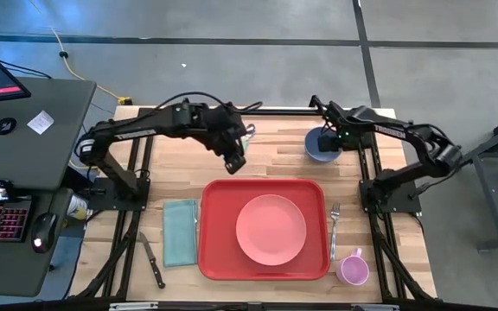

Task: Set up tray
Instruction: Put the blue bowl on the pink plate

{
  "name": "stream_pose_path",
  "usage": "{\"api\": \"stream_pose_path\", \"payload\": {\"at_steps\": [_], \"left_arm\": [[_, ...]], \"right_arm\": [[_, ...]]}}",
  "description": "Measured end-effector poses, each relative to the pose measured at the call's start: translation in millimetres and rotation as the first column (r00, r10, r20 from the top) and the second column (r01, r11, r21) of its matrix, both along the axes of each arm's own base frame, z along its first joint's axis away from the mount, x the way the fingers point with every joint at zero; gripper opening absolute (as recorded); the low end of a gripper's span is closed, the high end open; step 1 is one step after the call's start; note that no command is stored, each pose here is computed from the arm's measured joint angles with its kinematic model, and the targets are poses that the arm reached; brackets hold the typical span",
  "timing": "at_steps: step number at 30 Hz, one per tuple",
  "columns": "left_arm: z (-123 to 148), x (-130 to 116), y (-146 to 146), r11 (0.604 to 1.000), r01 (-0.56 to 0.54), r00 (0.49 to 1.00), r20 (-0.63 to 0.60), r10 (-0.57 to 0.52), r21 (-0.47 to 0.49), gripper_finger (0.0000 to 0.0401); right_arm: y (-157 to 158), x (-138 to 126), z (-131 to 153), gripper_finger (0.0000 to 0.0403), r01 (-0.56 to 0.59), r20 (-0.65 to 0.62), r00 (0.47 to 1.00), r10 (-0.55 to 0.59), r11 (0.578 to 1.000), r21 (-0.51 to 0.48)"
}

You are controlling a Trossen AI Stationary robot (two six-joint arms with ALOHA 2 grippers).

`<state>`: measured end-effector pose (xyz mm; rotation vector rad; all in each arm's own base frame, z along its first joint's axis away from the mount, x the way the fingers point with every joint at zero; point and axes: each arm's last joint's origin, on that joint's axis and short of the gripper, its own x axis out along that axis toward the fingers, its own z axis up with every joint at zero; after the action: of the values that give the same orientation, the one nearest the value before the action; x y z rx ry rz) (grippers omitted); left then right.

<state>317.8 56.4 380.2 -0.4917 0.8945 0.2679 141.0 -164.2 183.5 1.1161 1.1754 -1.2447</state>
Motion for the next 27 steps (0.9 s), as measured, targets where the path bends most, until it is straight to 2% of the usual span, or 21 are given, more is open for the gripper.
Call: {"api": "stream_pose_path", "payload": {"at_steps": [5, 11, 16, 19, 23, 25, 27], "left_arm": [[6.7, -17.9, -1.2, 0.998, -0.041, 0.997, -0.056, 0.044, 0.054, 0.0099], [2.3, -31.5, 0.2, 0.984, -0.067, 0.976, -0.195, 0.1, 0.167, 0.0094], [0.6, -35.2, 0.4, 0.98, -0.072, 0.964, -0.238, 0.116, 0.188, 0.0093], [0.7, -35.6, 0.3, 0.98, -0.078, 0.964, -0.237, 0.122, 0.185, 0.0089], [1.2, -36.2, 0.2, 0.98, -0.079, 0.964, -0.236, 0.123, 0.185, 0.0084], [1.3, -36.1, 0.2, 0.98, -0.083, 0.964, -0.234, 0.125, 0.184, 0.0081], [1.4, -35.6, 0.4, 0.979, -0.084, 0.965, -0.229, 0.126, 0.184, 0.0079]], "right_arm": [[-1.0, 2.6, -6.5, 0.0111, -0.046, -0.001, 0.999, 0.046, 0.998, 0.046], [4.2, 1.7, 5.3, 0.0012, -0.107, 0.078, 0.991, 0.105, 0.994, 0.027], [14.9, -4.4, 28.4, 0.0024, -0.149, 0.174, 0.972, 0.156, 0.987, -0.054], [22.4, -9.8, 42.3, 0.0007, -0.129, 0.248, 0.957, 0.148, 0.987, -0.092], [35.3, -11.5, 58.7, 0.0005, -0.128, 0.403, 0.901, 0.158, 0.987, -0.099], [42.8, -12.5, 63.1, 0.0002, -0.134, 0.418, 0.894, 0.164, 0.986, -0.1], [48.0, -15.4, 64.8, 0.0005, -0.116, 0.383, 0.912, 0.149, 0.987, -0.109]]}}
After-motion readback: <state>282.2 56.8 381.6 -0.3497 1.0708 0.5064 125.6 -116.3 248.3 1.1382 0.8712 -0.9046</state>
